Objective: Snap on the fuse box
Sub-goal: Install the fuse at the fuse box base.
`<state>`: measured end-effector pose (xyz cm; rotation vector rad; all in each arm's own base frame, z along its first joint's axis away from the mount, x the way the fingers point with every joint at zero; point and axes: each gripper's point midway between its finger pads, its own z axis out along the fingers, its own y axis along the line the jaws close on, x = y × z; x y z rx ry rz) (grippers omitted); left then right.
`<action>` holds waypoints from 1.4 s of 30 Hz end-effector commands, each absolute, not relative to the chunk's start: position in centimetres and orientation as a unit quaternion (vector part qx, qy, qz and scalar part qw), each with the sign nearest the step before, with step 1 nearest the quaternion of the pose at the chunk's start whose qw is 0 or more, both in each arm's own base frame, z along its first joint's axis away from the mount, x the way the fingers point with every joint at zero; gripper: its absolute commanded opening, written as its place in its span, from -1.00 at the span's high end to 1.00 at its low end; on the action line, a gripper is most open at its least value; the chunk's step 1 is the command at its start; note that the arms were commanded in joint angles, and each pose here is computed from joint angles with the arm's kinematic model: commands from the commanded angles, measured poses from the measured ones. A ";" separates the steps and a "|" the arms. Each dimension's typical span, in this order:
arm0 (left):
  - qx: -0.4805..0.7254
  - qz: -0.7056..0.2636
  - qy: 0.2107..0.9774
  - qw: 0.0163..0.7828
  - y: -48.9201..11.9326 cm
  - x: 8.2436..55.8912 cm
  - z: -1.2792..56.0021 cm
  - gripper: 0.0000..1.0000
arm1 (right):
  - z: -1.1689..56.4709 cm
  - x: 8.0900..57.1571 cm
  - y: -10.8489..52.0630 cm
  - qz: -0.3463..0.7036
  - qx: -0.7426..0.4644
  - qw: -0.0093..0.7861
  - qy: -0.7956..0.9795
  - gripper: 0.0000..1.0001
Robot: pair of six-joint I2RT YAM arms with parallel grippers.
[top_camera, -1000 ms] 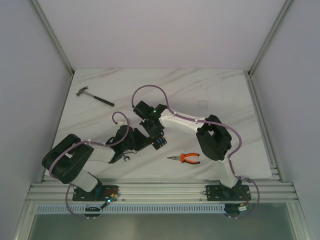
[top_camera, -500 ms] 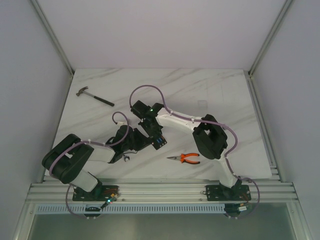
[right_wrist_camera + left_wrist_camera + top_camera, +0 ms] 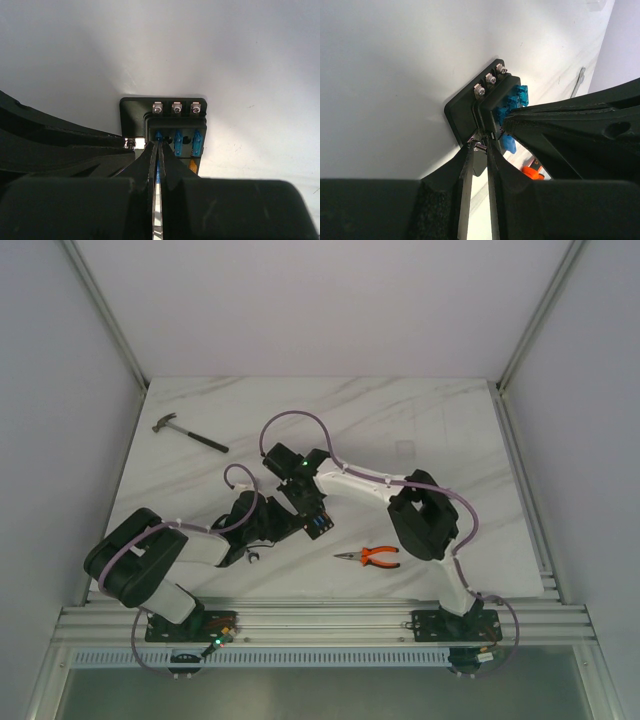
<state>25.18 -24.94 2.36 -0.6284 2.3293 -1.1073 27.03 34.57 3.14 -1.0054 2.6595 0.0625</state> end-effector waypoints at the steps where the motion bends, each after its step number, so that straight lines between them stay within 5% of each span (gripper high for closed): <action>1: -0.236 -0.380 0.864 0.233 -24.1 24.3 0.8 0.48 | -8.3 22.0 28.3 -0.056 -0.351 0.005 0.935 1.00; 10: -0.230 -0.379 0.863 0.240 -24.2 24.5 1.4 0.47 | 2.8 26.1 35.2 0.060 -0.338 0.154 0.927 1.00; 18: -0.227 -0.381 0.863 0.242 -24.3 24.6 1.6 0.47 | 8.0 27.5 36.7 0.092 -0.323 0.212 0.918 0.72; 25: -0.224 -0.381 0.864 0.241 -24.4 24.7 1.6 0.46 | 7.9 28.1 35.8 0.072 -0.315 0.217 0.921 0.48; 42: -0.225 -0.380 0.865 0.239 -24.4 24.6 1.5 0.46 | 3.3 27.0 34.8 0.047 -0.330 0.156 0.930 0.77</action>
